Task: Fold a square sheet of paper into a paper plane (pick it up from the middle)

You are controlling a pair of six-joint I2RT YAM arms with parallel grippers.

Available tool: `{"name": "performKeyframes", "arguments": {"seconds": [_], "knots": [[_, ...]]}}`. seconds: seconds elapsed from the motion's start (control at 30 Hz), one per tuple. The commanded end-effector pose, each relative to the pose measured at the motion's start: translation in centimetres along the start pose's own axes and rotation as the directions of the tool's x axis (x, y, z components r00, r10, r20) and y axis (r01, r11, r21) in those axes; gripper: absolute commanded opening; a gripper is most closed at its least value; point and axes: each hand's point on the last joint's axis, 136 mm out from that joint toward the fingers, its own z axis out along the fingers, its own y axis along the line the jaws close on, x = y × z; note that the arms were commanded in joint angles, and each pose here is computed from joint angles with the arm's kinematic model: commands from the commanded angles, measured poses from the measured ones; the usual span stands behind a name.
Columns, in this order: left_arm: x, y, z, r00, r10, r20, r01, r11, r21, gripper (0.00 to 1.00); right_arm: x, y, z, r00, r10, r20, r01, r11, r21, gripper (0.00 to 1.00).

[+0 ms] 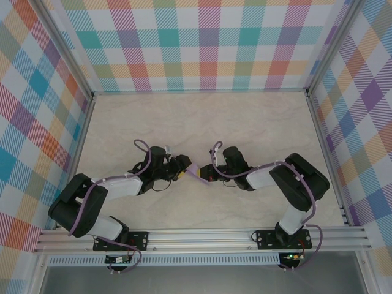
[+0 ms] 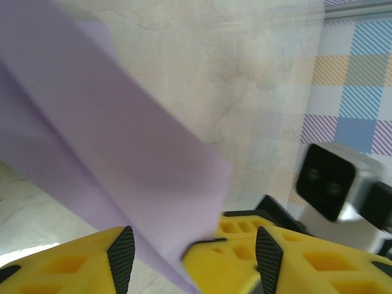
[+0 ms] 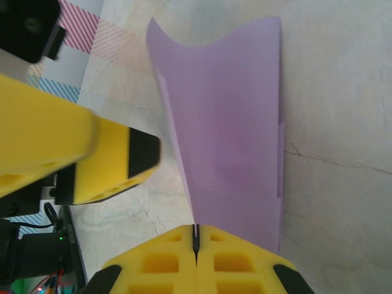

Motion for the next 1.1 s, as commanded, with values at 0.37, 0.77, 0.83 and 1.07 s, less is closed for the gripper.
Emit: {"name": "performKeyframes", "arguments": {"seconds": [0.37, 0.77, 0.83, 1.07], "knots": [[1.1, -2.1, 1.7, 0.994, 0.091, -0.062, -0.084, 0.991, 0.100, 0.53, -0.1, 0.2, 0.6, 0.976, 0.201, -0.082, -0.207, 0.976, -0.065, 0.00], [1.6, -0.9, 3.1, 0.993, 0.088, -0.084, -0.081, 0.994, 0.079, 0.51, 0.9, -1.6, 1.0, 0.958, 0.261, -0.121, -0.264, 0.965, -0.009, 0.00], [1.5, -0.8, 3.2, 0.993, 0.088, -0.082, -0.082, 0.994, 0.073, 0.50, 1.1, -1.8, 1.0, 0.957, 0.261, -0.128, -0.264, 0.965, 0.000, 0.00], [1.4, 0.3, 3.6, 0.994, 0.076, -0.081, -0.073, 0.997, 0.034, 0.49, 1.5, -2.3, 1.1, 0.961, 0.235, -0.147, -0.234, 0.972, 0.029, 0.06]]}}
